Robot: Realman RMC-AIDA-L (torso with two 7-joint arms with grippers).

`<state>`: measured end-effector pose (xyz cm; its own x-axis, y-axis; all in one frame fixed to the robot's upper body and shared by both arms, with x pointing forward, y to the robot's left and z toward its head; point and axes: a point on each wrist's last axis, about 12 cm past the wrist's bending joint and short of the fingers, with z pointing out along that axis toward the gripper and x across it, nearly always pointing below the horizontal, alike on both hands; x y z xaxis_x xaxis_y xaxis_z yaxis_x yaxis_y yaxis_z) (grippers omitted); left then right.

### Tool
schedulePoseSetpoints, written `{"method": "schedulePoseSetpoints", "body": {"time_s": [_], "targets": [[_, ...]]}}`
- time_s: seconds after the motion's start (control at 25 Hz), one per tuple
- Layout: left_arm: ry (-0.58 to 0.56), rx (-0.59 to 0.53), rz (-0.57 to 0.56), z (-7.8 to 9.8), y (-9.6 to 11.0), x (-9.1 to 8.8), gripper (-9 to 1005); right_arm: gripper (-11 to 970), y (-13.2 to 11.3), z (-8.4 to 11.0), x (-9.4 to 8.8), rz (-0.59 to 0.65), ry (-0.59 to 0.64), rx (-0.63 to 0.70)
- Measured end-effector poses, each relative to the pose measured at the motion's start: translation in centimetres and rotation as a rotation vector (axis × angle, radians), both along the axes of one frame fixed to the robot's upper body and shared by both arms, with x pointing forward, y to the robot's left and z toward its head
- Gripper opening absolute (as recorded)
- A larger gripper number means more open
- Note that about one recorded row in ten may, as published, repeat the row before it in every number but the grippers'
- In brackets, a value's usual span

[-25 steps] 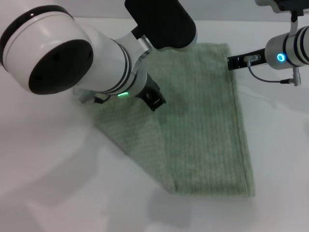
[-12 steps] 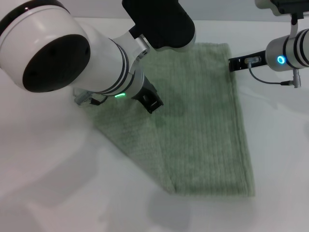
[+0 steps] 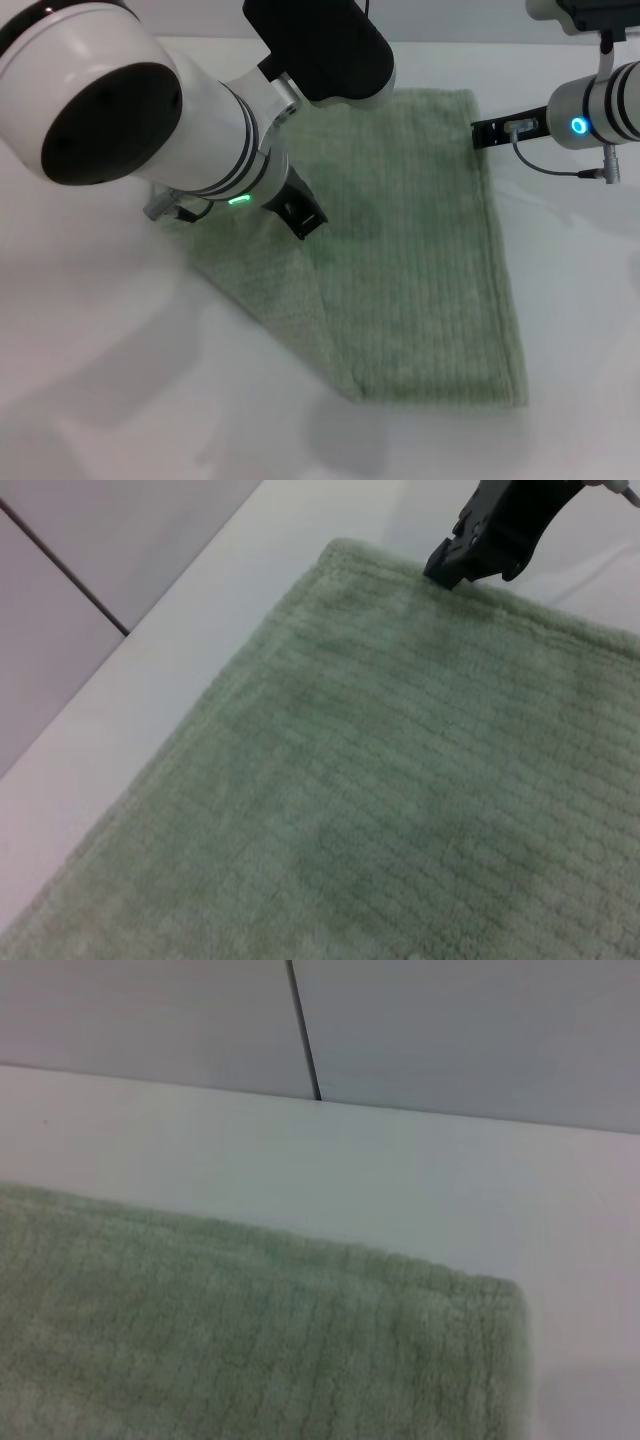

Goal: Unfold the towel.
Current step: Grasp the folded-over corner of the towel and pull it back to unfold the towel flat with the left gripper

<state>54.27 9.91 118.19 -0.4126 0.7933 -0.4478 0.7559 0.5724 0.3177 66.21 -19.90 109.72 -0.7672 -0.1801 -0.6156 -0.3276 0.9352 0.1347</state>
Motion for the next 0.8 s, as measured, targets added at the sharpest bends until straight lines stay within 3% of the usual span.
{"method": "schedulePoseSetpoints", "body": {"time_s": [0.8], "targets": [[0.033,0.035,0.036,0.31,1.03,-0.03,12,-1,0.24,-0.38,-0.09,-0.002,0.007,0.0]]}}
